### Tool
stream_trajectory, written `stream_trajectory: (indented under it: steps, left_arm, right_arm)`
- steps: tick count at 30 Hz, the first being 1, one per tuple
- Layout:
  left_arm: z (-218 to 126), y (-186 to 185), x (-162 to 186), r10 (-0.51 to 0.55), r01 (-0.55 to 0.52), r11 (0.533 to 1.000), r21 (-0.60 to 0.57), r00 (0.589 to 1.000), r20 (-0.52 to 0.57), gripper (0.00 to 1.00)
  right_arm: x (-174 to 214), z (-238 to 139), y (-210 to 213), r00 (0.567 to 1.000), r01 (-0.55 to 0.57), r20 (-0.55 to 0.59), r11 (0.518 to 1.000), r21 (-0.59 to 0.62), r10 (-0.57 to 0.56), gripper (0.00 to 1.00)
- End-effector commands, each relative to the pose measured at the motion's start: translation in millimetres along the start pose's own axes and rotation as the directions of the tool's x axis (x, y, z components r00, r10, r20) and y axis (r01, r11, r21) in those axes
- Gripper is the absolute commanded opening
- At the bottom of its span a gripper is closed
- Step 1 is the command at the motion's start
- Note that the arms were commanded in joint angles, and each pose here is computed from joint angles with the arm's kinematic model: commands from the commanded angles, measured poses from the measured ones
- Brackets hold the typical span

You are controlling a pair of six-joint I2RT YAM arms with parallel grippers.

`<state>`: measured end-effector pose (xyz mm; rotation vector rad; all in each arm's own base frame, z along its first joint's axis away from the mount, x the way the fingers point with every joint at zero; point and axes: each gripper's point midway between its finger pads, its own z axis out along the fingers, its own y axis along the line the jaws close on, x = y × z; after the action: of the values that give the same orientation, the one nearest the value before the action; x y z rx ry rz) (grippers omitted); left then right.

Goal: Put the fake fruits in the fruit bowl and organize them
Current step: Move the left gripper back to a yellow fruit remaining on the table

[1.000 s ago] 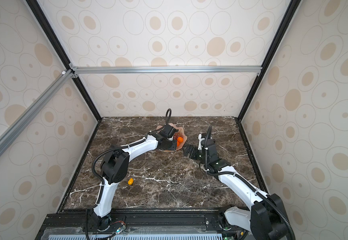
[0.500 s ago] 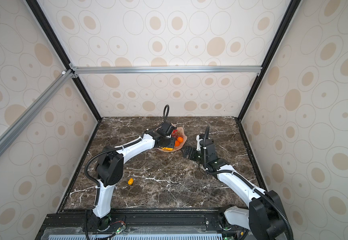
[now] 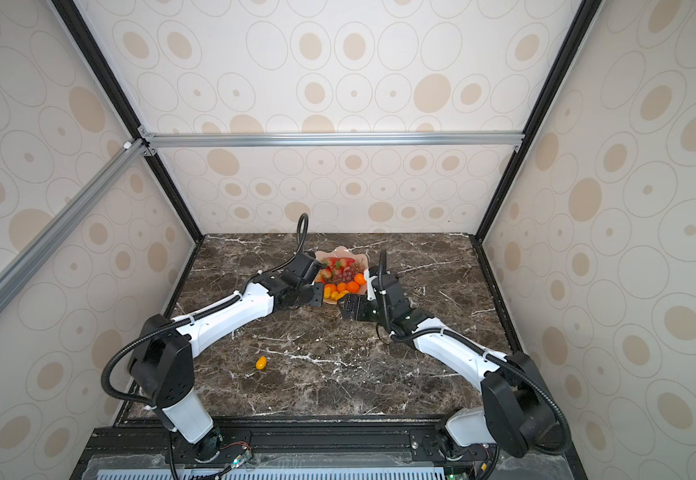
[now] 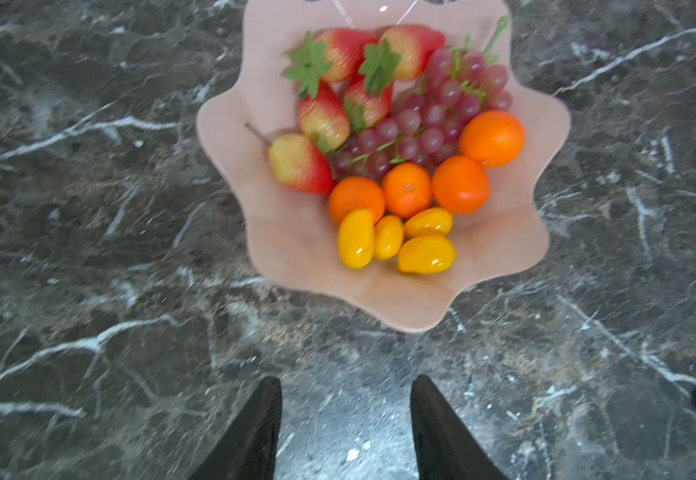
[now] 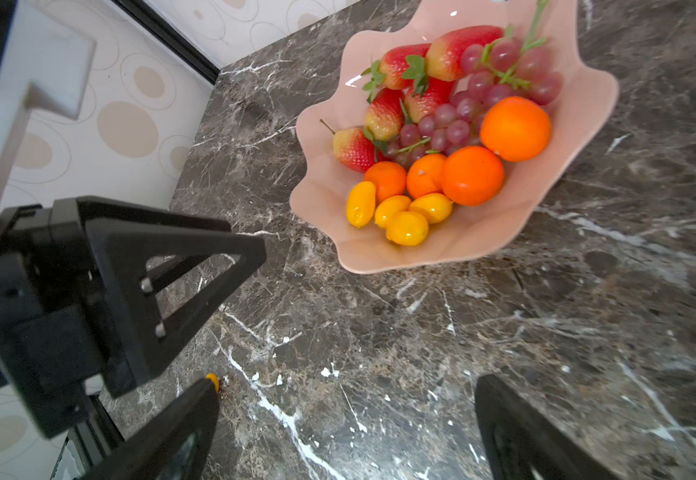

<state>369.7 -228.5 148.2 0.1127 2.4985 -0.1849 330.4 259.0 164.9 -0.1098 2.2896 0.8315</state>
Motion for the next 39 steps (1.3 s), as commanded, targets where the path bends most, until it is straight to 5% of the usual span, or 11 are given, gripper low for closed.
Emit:
stream_trajectory:
  steps: [1, 21, 29, 39]
  left_arm:
    - [-22, 26, 1, -0.065, 0.067, 0.997, -0.043, 0.997, 0.049, 0.51]
    - [-77, 119, 135, -0.255, 0.233, 0.945, -0.228, 0.964, -0.071, 0.49]
    - [-62, 120, 166, -0.315, 0.287, 0.935, -0.21, 0.942, -0.112, 0.48]
    - [-39, 131, 184, -0.281, 0.232, 0.932, -0.28, 0.948, -0.149, 0.5]
  right_arm:
    - [-5, 10, 22, 0.999, 0.04, 0.008, 0.998, -0.037, -0.04, 0.99]
    - [53, 45, 113, 0.97, 0.196, -0.104, 0.962, -0.191, -0.218, 0.99]
    - [56, 24, 132, 0.96, 0.249, -0.059, 0.93, -0.271, -0.275, 0.98]
    - [66, 1, 133, 0.94, 0.325, -0.003, 0.896, -0.303, -0.342, 0.99]
